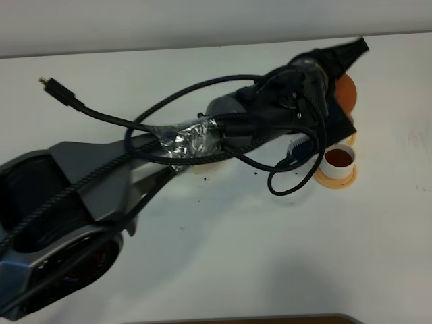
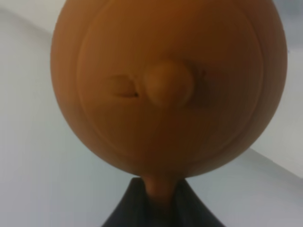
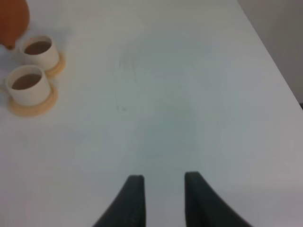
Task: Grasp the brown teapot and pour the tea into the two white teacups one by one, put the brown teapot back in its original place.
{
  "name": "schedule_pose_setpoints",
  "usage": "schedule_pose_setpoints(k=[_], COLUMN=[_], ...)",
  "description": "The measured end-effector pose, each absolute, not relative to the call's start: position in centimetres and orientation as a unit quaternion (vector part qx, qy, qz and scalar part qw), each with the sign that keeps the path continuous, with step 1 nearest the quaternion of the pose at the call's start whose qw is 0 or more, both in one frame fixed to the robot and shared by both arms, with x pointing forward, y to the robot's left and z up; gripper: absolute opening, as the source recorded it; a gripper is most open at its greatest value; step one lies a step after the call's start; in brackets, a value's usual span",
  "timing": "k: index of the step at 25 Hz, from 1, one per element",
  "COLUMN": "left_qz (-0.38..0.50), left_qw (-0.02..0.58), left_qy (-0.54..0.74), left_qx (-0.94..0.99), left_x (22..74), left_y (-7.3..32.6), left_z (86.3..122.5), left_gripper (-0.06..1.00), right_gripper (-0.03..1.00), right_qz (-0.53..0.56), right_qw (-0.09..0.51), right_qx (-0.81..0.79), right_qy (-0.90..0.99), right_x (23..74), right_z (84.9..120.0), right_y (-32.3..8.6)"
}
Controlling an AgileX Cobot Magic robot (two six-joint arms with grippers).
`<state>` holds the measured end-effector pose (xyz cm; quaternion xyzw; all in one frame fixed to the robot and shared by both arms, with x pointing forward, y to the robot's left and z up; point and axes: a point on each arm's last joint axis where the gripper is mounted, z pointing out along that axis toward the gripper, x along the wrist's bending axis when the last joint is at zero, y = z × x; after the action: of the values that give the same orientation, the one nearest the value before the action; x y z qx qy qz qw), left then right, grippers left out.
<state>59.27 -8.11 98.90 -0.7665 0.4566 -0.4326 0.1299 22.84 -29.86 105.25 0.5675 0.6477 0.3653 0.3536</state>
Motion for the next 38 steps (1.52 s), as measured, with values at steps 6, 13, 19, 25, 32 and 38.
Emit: schedule_pose_setpoints(k=[6, 13, 19, 25, 32, 38], left_qz=[-0.380, -0.249, -0.130, -0.075, -0.071, -0.074], left_qw=[0.123, 0.115, 0.057, 0.038, 0.029, 0.005], left_qy=[0.287, 0.093, -0.043, -0.120, -0.190, -0.298], left_qx=[-0.871, -0.957, -0.989, -0.989, -0.979, -0.952], left_x=[58.1, 57.0, 56.3, 56.0, 56.7, 59.5], left_y=[-5.4, -2.9, -2.0, -2.6, -1.8, 2.0], left_z=[101.4, 100.0, 99.0, 96.9, 97.1, 99.0], left_gripper=[0.14, 0.14, 0.14, 0.14, 0.14, 0.14], right_gripper=[0.24, 0.24, 0.24, 0.24, 0.24, 0.24], right_qz=[0.365, 0.365, 0.365, 0.365, 0.365, 0.365], right_qw=[0.354, 0.354, 0.354, 0.354, 0.354, 0.354], right_qx=[0.567, 0.567, 0.567, 0.567, 0.567, 0.567], right_qy=[0.648, 0.648, 0.648, 0.648, 0.648, 0.648], right_x=[22.8, 22.8, 22.8, 22.8, 22.8, 22.8], right_z=[105.3, 105.3, 105.3, 105.3, 105.3, 105.3], right_y=[-29.9, -29.9, -29.9, -29.9, -29.9, -29.9])
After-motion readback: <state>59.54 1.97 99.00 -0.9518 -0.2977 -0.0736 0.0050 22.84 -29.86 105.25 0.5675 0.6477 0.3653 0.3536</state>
